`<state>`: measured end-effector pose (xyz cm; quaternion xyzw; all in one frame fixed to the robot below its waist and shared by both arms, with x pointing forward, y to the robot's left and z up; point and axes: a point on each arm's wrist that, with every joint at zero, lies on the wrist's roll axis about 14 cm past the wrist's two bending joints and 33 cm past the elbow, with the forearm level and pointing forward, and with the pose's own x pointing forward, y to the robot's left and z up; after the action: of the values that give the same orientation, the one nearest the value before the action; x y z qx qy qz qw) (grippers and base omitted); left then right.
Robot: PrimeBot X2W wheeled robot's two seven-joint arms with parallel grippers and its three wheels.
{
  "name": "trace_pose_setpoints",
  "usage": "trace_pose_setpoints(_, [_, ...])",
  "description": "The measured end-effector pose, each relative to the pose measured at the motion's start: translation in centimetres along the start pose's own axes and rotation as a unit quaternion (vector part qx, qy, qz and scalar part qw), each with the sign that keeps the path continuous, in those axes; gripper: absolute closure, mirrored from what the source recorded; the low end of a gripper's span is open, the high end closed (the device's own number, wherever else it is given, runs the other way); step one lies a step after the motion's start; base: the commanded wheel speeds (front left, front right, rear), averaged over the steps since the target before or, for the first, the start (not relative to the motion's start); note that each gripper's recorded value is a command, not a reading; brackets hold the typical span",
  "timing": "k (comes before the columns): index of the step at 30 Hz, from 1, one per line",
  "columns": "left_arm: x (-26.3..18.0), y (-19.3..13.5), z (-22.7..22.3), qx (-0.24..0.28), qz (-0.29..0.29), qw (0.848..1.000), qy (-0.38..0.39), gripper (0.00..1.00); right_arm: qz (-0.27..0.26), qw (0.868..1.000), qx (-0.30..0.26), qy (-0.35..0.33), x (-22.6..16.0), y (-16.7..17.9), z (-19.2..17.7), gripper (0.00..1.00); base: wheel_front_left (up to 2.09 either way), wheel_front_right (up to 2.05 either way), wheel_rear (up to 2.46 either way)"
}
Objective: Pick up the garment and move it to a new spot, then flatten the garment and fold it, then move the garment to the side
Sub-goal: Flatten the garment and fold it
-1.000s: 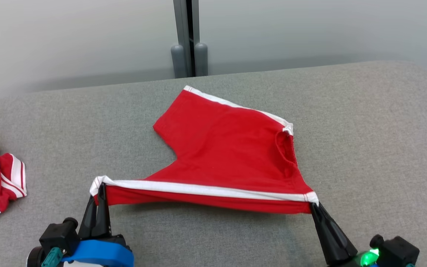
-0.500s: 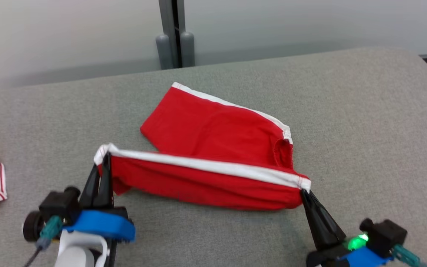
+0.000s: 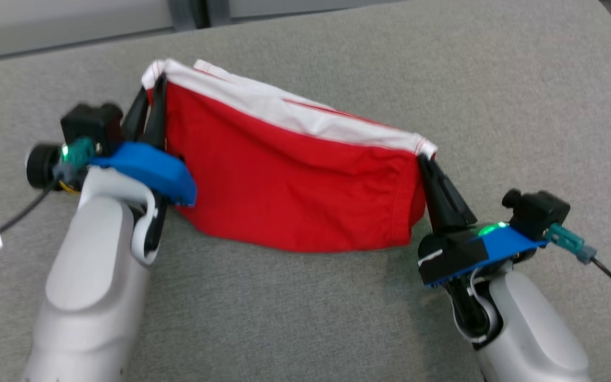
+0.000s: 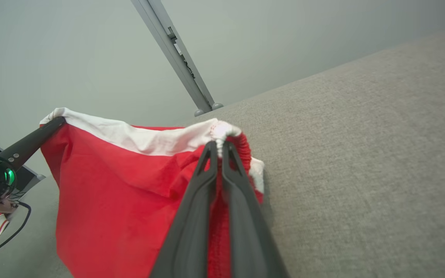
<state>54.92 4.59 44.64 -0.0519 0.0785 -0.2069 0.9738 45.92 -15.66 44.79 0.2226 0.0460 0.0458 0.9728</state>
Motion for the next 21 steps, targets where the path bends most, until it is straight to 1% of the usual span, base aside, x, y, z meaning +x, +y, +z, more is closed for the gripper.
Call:
trace_pose_setpoints(3, [2.5, 0.0, -1.5, 0.003, -0.009, 1.0, 0.026, 1.0, -0.018, 1.0, 0.002, 0.008, 1.2, -1.5, -0.5, 1.0, 0.0, 0.0, 0.0])
trace_pose_setpoints(7, [4.6, -0.2, -3.6, 0.011, -0.021, 0.998, 0.062, 1.0, -0.036, 0.999, 0.002, 0.024, 2.0, -2.9, -1.5, 1.0, 0.0, 0.0, 0.0])
trace_pose_setpoints(13, [6.2, -0.2, -6.2, 0.013, -0.025, 0.994, 0.109, 1.0, -0.041, 0.999, 0.004, 0.024, 2.6, -3.4, -1.7, 1.0, 0.0, 0.0, 0.0])
trace_pose_setpoints(14, [6.2, -0.2, -6.2, 0.013, -0.025, 0.994, 0.109, 1.0, -0.041, 0.999, 0.004, 0.024, 2.6, -3.4, -1.7, 0.96, 0.0, 0.0, 0.0])
trace_pose_setpoints(16, [6.3, -0.2, -7.0, 0.01, -0.024, 0.992, 0.126, 0.53, -0.038, 0.999, 0.006, 0.03, 2.6, -3.2, -2.1, 0.19, 0.0, 0.0, 0.0])
trace_pose_setpoints(17, [6.4, -0.2, -7.2, 0.01, -0.025, 0.991, 0.131, 0.0, -0.037, 0.999, 0.007, 0.031, 2.6, -3.2, -2.2, 0.0, 0.0, 0.0, 0.0])
trace_pose_setpoints(19, [6.6, -0.2, -7.1, 0.007, -0.025, 0.991, 0.13, 0.0, -0.035, 0.999, 0.008, 0.029, 2.7, -3.0, -2.0, 0.0, 0.0, 0.0, 0.0])
trace_pose_setpoints(21, [6.7, -0.3, -6.8, 0.008, -0.026, 0.992, 0.121, 0.0, -0.029, 0.999, 0.0, 0.015, 3.0, -2.8, -1.0, 0.0, 0.0, 0.0, 0.0])
